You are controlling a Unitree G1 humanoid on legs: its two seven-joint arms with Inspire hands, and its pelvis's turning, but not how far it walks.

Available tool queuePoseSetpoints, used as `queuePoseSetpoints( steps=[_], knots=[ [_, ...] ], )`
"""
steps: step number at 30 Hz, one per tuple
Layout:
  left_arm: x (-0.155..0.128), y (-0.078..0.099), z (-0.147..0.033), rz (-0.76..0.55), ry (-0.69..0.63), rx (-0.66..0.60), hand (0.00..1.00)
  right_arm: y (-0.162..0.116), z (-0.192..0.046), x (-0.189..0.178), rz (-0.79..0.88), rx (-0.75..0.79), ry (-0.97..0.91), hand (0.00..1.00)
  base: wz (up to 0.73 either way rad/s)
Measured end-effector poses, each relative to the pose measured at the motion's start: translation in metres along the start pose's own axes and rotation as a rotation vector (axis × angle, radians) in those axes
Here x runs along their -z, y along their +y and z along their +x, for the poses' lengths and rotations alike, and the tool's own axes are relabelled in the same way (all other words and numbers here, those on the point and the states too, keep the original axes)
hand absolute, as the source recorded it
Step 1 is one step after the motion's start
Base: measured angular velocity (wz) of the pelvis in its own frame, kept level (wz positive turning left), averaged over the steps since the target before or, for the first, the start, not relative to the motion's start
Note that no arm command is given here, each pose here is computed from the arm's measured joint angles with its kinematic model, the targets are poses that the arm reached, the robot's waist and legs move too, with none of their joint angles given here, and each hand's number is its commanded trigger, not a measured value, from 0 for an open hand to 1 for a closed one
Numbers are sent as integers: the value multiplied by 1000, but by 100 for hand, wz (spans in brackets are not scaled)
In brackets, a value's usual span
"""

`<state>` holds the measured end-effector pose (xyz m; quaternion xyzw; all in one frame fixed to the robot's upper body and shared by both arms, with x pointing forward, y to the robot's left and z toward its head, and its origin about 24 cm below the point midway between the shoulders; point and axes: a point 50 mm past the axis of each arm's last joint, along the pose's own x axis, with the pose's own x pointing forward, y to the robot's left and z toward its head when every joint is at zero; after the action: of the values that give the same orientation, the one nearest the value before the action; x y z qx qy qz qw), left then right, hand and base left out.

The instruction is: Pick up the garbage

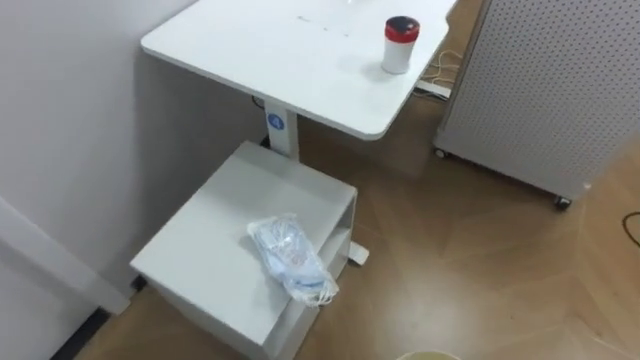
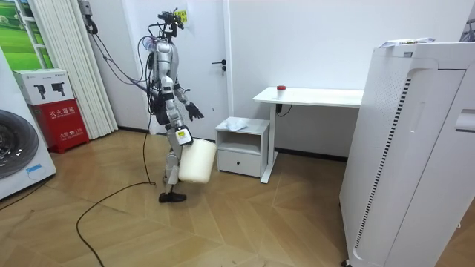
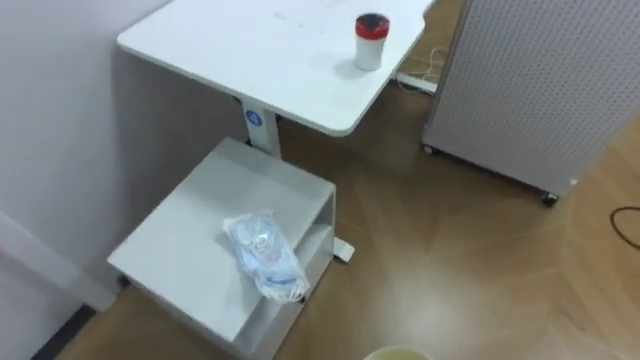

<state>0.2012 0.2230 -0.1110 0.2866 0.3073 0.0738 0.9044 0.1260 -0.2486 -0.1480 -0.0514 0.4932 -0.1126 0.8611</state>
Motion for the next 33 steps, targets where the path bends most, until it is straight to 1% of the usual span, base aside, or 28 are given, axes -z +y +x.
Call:
queuePoseSetpoints(
  steps=[3, 4, 5, 6, 7, 9, 13, 15, 18, 21, 25, 29, 30, 32, 33],
  knots=[
    [-33, 0, 10, -20, -96, -63, 0, 10, 5, -24, 1, -26, -59, 100, -22],
    [-39, -1, 11, -28, -112, -69, 0, 11, 5, -28, -2, -29, -69, 100, -32],
    [-50, -1, 14, -45, -148, -82, 0, 13, 7, -37, -16, -34, -88, 100, -25],
    [-63, 3, 18, -66, -185, -98, 0, 16, 8, -44, -30, -40, -106, 100, -19],
    [-69, 5, 20, -75, -198, -107, 0, 17, 8, -48, -36, -42, -117, 100, -7],
    [-89, 14, 26, -85, -247, -157, 0, 20, 9, -62, -60, -43, -152, 100, -12],
    [-105, 27, 30, -100, -298, -230, 0, 25, 9, -80, -50, -45, -221, 100, -13],
    [-112, 38, 32, -143, -303, -289, 0, 27, 7, -88, -59, -47, -267, 100, -22],
    [-122, 46, 34, -196, -311, -349, 0, 28, 6, -96, -38, -49, -309, 100, -12],
    [-136, 52, 36, -212, -346, -380, 0, 29, 5, -103, 19, -56, -332, 100, -5],
    [-154, 61, 37, -222, -389, -430, 0, 31, 4, -112, 35, -66, -367, 100, -11],
    [-165, 79, 37, -215, -426, -525, 0, 35, 1, -119, 39, -76, -404, 100, 2],
    [-168, 85, 37, -188, -447, -554, 0, 36, 1, -121, 38, -79, -414, 100, -4],
    [-173, 89, 36, -143, -481, -586, 0, 38, 0, -125, 33, -86, -428, 100, -4],
    [-177, 88, 35, -105, -509, -595, 0, 39, -1, -126, 36, -87, -433, 100, 0]
  ],
)
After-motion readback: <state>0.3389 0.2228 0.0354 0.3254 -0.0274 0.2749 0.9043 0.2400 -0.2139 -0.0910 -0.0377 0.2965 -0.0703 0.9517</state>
